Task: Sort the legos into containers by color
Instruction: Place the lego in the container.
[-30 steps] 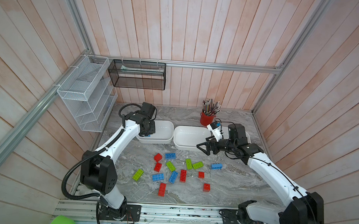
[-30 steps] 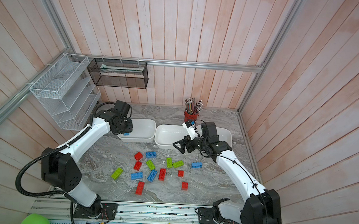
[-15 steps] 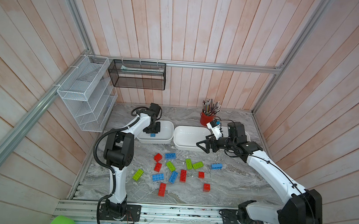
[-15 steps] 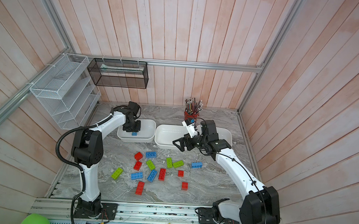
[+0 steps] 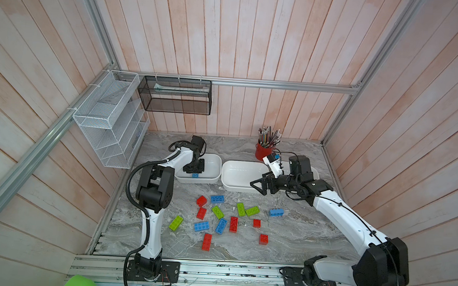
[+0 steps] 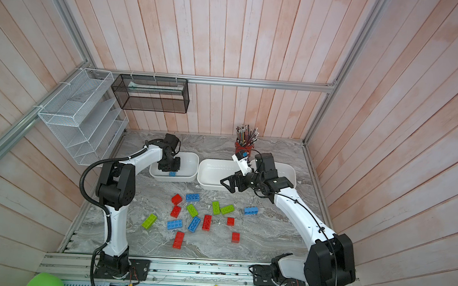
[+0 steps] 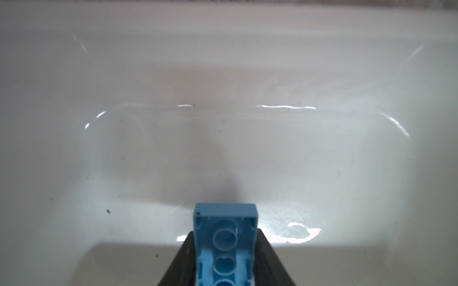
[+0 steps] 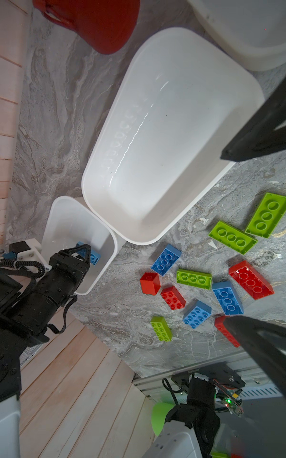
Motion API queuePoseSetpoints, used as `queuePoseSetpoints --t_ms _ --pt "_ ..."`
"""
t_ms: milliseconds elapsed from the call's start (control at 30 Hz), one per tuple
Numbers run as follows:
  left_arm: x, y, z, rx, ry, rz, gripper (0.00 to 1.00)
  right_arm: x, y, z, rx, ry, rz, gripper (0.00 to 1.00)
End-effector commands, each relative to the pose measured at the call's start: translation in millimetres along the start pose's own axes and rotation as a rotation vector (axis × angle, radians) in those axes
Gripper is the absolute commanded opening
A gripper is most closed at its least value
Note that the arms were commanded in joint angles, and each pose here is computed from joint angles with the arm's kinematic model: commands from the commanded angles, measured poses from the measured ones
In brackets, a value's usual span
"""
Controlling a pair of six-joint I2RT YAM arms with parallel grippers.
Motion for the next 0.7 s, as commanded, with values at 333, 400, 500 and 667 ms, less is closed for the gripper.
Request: queuePoseSetpoints --t_ms 333,400,500,667 --pt "55.4 7.0 5.9 -0.023 0.026 -0.08 0.6 9.8 0.7 -2.1 -0.001 -0.032 -0.011 0.98" --pt "78.3 5.0 6.5 -0.042 0.025 -0.116 0.63 11.8 1.7 -4.0 -0.002 -0.036 -0.016 0.98" --pt "107.2 -4.4 -1.3 -0.103 0.003 -0.16 0.7 14.5 4.1 -6.5 0.001 -0.039 -0.019 0.98" --pt "143.6 -22.6 -43.3 -0.384 -0.24 -0.242 0.8 19.6 8.0 -5.9 0.017 -0.034 -0.03 0.98"
Point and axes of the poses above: each gripper's point midway between its finger pads, its own x axis back along the fingers, its own z axis along the line the jaws close on, y = z × x, the point moved 5 cm from there along x, back along the fingers, and after that the axes turned 15 degrees about -x, right-handed, at the moved point
